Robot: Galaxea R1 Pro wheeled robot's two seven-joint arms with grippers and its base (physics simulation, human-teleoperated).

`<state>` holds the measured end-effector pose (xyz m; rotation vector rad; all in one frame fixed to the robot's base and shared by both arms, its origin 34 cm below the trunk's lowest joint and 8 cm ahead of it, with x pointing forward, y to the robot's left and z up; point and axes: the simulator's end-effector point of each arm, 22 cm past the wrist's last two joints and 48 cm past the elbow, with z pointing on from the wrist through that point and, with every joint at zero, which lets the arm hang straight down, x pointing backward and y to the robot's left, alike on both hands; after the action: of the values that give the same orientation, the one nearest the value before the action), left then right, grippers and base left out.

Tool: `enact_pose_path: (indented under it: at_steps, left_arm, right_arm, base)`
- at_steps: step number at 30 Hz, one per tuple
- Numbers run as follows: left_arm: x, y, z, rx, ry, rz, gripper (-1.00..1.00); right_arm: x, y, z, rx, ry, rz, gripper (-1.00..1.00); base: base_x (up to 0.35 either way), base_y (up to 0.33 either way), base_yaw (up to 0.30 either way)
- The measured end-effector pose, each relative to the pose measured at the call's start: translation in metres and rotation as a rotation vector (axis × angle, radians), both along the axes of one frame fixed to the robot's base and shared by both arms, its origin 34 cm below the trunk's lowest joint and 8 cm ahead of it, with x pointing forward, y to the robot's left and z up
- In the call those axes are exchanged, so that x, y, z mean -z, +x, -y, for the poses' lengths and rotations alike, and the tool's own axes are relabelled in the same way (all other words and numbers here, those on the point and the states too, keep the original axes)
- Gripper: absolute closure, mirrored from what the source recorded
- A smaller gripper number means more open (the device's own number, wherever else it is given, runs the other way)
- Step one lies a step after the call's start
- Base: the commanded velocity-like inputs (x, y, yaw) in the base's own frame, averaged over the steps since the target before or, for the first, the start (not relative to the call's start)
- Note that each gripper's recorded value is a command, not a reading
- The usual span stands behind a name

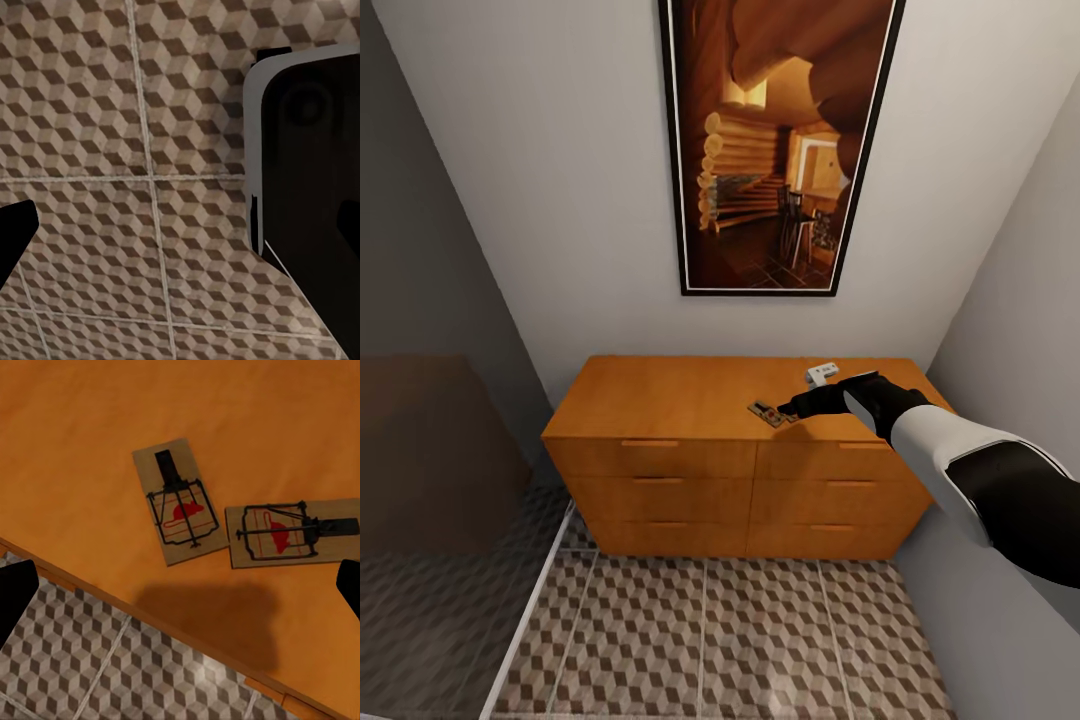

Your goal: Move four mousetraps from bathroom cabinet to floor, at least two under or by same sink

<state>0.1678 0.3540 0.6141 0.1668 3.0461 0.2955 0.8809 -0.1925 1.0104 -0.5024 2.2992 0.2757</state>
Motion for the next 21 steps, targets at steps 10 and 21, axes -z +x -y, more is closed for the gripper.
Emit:
enact_pose_path:
  at_steps: [10,21]
  left_arm:
    - [0.0000,-0.0004,0.0000,0.001,0.000,-0.001,-1.00]
    - [0.0001,-0.0003,0.0001,0.001,0.000,-0.001,-1.00]
  right_arm:
    - [0.0007,0.0000,-0.0002,0.000,0.000,0.000,-1.00]
    - [0.0008,-0.0001,-0.0017,-0.002,-0.001,-0.001,-1.00]
  base:
    - [0.000,0.000,0.000]
    - [0.000,0.000,0.000]
